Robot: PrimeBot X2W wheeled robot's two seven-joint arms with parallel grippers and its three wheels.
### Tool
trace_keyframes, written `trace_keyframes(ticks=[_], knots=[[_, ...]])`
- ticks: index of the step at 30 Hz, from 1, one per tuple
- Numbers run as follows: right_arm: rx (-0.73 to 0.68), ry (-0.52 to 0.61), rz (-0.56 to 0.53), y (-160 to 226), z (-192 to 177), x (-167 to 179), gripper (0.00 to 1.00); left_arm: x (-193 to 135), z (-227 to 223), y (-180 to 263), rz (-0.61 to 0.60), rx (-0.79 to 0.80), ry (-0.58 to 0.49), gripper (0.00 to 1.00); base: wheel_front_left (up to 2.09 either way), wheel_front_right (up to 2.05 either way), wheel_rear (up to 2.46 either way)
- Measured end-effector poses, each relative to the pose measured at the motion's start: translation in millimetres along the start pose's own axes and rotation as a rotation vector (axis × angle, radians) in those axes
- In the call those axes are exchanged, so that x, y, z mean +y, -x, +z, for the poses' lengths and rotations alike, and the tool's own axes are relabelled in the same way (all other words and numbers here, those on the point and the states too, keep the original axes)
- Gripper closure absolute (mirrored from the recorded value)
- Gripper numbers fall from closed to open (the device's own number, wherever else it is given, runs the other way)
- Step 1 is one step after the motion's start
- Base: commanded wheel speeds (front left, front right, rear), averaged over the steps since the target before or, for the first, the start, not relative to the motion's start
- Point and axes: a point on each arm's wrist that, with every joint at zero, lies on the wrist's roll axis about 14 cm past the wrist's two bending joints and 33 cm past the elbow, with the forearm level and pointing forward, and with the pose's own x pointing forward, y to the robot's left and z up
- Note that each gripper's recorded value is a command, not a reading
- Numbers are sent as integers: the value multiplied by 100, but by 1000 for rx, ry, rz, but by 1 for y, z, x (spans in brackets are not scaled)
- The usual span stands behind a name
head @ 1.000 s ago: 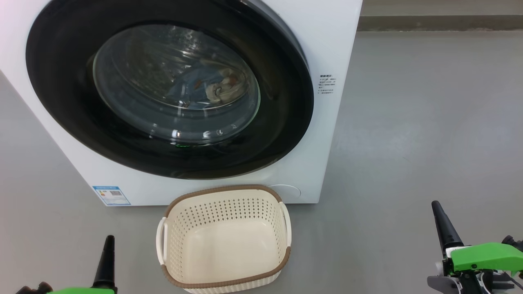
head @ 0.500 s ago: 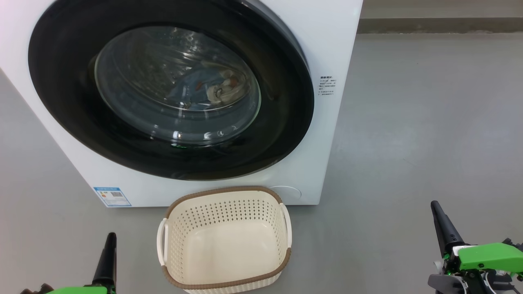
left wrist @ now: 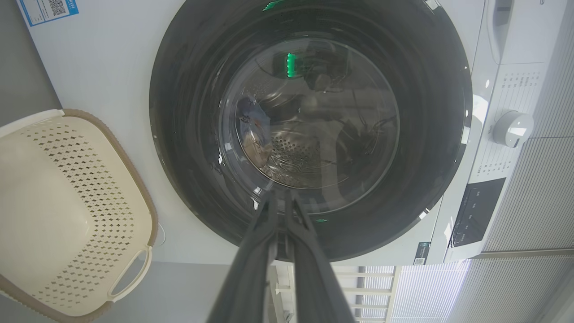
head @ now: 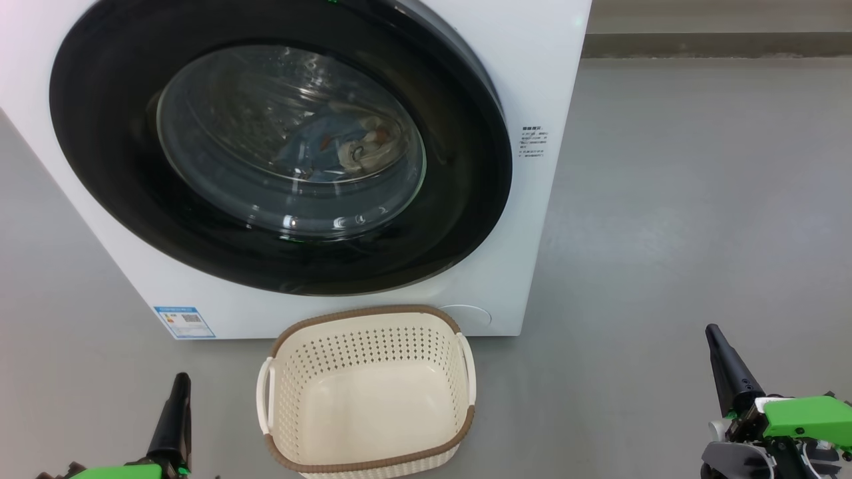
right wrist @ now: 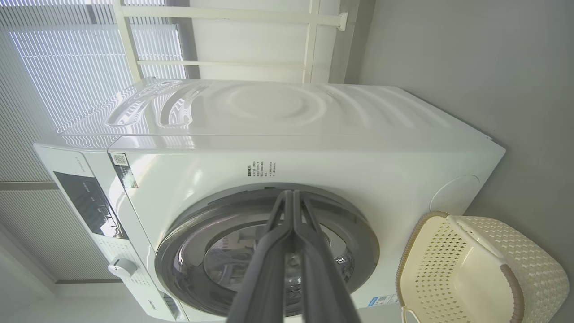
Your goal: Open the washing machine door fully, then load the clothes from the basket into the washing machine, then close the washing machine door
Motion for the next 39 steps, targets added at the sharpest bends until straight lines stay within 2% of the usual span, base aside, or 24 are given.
trace_keyframes(ticks=[39], knots=[[1,-11,0,0,0,0,100,0,0,0,0,-1,2,100,0,0,0]])
